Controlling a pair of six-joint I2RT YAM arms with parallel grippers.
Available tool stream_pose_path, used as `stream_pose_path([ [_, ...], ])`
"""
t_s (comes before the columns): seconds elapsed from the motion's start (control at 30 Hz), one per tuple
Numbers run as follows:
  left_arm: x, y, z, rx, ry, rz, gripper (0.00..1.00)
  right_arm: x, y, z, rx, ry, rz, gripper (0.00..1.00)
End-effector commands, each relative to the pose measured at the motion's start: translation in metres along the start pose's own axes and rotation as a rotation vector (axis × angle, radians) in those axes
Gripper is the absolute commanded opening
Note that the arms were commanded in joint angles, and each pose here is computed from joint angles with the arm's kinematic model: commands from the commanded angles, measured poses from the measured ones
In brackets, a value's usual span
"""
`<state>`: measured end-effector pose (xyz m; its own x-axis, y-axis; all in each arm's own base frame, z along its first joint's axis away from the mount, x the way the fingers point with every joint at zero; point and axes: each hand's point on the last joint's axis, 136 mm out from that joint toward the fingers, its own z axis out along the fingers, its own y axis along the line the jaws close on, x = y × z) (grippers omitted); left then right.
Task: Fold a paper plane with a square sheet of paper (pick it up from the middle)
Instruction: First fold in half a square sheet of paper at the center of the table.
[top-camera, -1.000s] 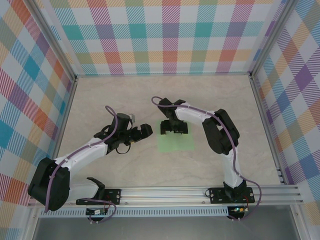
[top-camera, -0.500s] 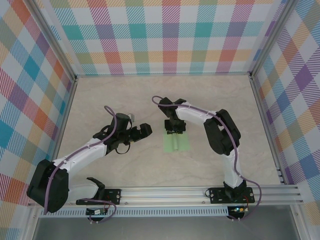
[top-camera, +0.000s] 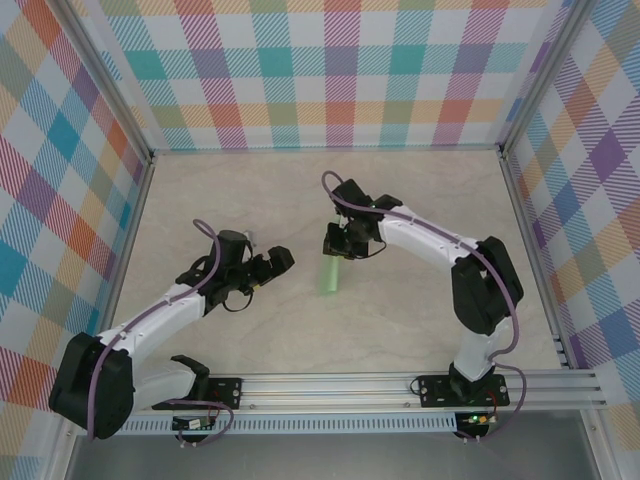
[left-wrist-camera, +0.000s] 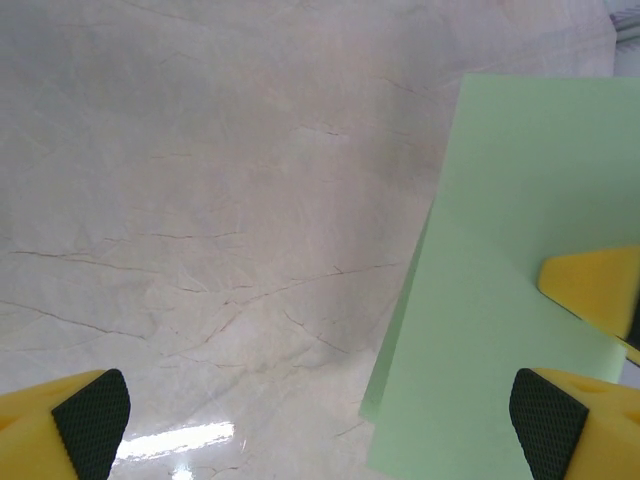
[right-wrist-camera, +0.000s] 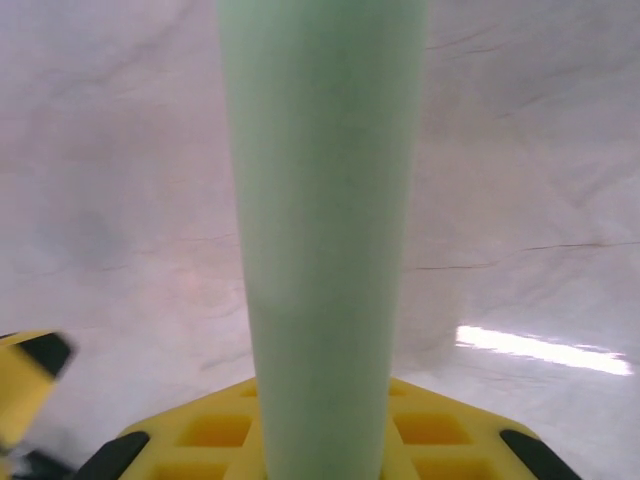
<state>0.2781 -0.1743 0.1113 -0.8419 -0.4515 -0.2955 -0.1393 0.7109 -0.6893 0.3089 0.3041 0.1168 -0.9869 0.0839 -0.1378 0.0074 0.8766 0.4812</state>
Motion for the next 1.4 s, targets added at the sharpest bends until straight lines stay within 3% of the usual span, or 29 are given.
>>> stream_pose_path([
  [0.0, -0.001, -0.011, -0.001, 0.089, 0.026, -0.053, 1.00, -0.003, 0.034, -0.004, -0.260, 0.029, 0.073, 0.24],
  [0.2, 0.000, -0.018, 0.000, 0.144, 0.052, -0.082, 1.00, 0.005, 0.027, 0.018, -0.349, 0.073, 0.132, 0.25],
  [0.5, 0.011, -0.024, 0.026, 0.177, 0.168, -0.105, 0.98, 0.026, -0.019, 0.056, -0.251, 0.124, 0.192, 0.30],
  [0.63, 0.020, -0.022, 0.037, 0.152, 0.207, -0.097, 0.97, 0.032, -0.041, 0.064, -0.170, 0.133, 0.199, 0.40],
  [1.07, 0.035, -0.021, 0.057, 0.086, 0.270, -0.054, 0.89, 0.028, -0.049, 0.041, -0.163, 0.104, 0.185, 0.59],
  [1.37, 0.049, -0.029, 0.073, 0.087, 0.340, -0.029, 0.74, 0.032, -0.063, 0.034, -0.144, 0.087, 0.210, 0.64],
])
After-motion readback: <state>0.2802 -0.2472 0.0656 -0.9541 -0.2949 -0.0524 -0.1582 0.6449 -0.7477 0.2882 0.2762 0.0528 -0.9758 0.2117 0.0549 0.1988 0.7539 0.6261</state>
